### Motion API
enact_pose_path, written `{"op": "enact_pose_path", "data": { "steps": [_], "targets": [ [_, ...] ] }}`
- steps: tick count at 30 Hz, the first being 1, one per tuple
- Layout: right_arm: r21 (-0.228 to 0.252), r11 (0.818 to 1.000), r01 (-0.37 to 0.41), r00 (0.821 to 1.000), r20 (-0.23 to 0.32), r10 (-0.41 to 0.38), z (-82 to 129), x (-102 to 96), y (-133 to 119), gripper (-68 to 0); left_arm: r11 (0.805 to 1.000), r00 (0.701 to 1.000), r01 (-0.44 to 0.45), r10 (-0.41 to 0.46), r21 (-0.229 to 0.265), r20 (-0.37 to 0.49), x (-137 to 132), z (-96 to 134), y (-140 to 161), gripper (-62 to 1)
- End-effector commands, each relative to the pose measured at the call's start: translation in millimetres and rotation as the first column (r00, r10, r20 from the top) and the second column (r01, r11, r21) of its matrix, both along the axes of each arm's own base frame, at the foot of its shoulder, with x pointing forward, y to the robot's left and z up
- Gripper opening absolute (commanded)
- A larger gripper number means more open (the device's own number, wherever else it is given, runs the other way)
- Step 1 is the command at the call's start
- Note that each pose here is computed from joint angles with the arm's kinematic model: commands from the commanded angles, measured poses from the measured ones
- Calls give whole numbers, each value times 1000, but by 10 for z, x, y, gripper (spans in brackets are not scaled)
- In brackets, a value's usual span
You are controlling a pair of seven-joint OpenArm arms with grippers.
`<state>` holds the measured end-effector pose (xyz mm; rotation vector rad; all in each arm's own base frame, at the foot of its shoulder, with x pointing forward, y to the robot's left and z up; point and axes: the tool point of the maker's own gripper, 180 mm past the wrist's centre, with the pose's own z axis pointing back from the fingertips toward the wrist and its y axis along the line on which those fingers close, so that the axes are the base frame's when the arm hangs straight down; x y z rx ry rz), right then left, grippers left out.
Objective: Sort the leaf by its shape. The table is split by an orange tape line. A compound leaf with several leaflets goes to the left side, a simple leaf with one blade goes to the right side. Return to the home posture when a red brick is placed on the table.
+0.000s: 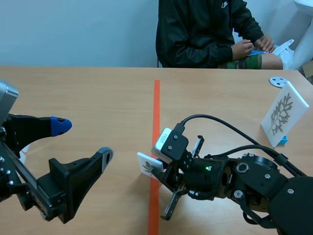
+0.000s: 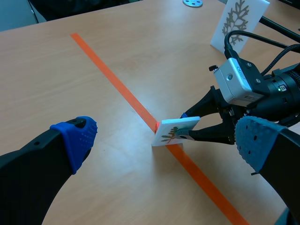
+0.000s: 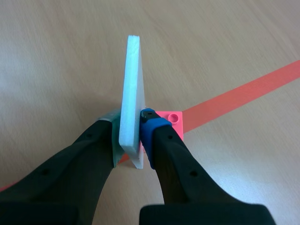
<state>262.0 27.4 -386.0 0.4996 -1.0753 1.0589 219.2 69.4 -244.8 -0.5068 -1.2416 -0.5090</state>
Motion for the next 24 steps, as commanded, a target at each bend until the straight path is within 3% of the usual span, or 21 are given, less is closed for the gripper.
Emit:
{"op": "enact_pose_path", "data": {
  "steps": [1, 7, 13, 16, 19, 24],
  "targets": [
    [28, 1000, 12, 999, 42, -13, 163, 124, -3, -656, 1000, 1000, -3, 3, -17, 27, 28, 80, -3, 14],
    [73, 996, 56, 994, 91, -63, 470, 277, -101, -656, 1000, 1000, -3, 4, -20, 31, 30, 89, -3, 14],
    [126, 971, 204, 977, 42, -211, 644, 354, -469, -656, 1000, 999, -3, 4, -22, 32, 31, 93, -4, 14],
    [150, 944, 294, 954, 8, -298, 717, 377, -722, -655, 1000, 999, -3, 4, -22, 32, 31, 93, -4, 14],
    [164, 907, 387, 921, -26, -388, 771, 397, -1015, -655, 1000, 999, -3, 4, -22, 32, 31, 93, -4, 14],
    [154, 837, 526, 850, -61, -523, 784, 395, -1532, -655, 1000, 999, -3, 4, -24, 36, 33, 100, -5, 14]
  ]
}}
